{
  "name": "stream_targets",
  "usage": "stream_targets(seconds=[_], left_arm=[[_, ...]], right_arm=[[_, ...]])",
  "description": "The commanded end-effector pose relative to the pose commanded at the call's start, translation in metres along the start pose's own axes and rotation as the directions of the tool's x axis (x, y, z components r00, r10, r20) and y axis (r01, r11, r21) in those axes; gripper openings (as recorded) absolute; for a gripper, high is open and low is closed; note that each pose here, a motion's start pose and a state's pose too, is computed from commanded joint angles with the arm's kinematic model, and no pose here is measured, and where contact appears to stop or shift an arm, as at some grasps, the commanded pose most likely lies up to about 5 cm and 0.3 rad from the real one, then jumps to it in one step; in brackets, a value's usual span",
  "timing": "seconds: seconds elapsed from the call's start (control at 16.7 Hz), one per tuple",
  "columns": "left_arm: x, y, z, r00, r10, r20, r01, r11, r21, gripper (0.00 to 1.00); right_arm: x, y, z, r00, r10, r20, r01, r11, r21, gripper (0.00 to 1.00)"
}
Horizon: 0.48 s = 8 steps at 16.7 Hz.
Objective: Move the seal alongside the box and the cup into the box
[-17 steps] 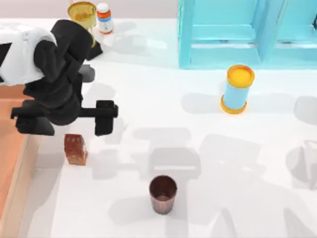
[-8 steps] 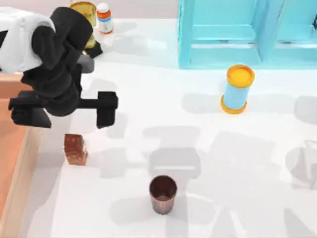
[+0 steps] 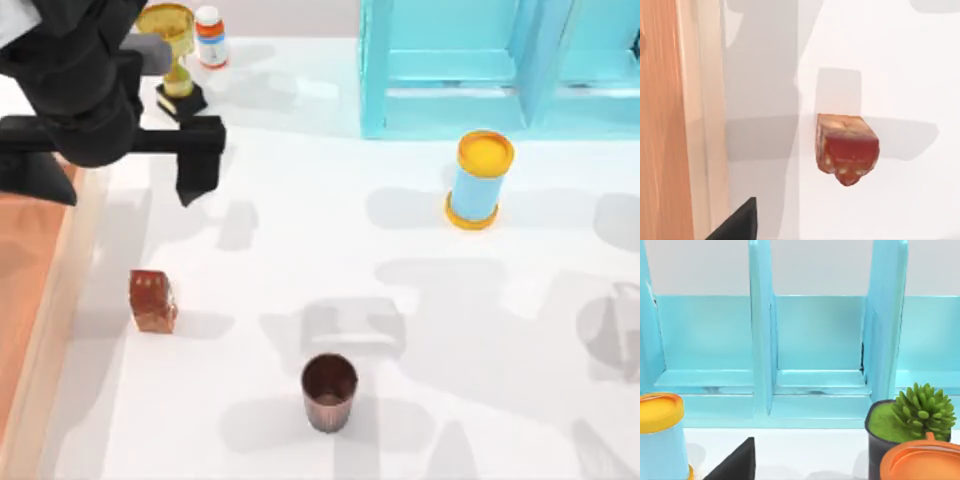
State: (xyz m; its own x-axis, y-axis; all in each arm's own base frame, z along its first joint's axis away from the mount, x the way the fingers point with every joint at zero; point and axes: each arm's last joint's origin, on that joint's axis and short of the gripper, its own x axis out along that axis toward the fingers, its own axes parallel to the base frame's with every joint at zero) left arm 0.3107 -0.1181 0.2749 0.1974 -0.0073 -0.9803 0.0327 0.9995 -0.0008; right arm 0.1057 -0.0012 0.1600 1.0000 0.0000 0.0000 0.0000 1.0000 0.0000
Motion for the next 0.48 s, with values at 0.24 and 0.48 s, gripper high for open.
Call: stream_targets(seconds=[0.24,0.48], left_arm=[[0.001,0.000,0.001,1.000,0.001,-0.002,-0.001,1.000,-0.002,1.00],[0.007,-0.025,-0.001,0.999,-0.005,-0.036,0.005,1.000,-0.002,1.00]], right_arm=[[0.000,0.000,0.000,1.000,0.000,0.000,0.000,1.000,0.000,1.00],[0.000,0.000,0.000,1.000,0.000,0.000,0.000,1.000,0.000,1.00]])
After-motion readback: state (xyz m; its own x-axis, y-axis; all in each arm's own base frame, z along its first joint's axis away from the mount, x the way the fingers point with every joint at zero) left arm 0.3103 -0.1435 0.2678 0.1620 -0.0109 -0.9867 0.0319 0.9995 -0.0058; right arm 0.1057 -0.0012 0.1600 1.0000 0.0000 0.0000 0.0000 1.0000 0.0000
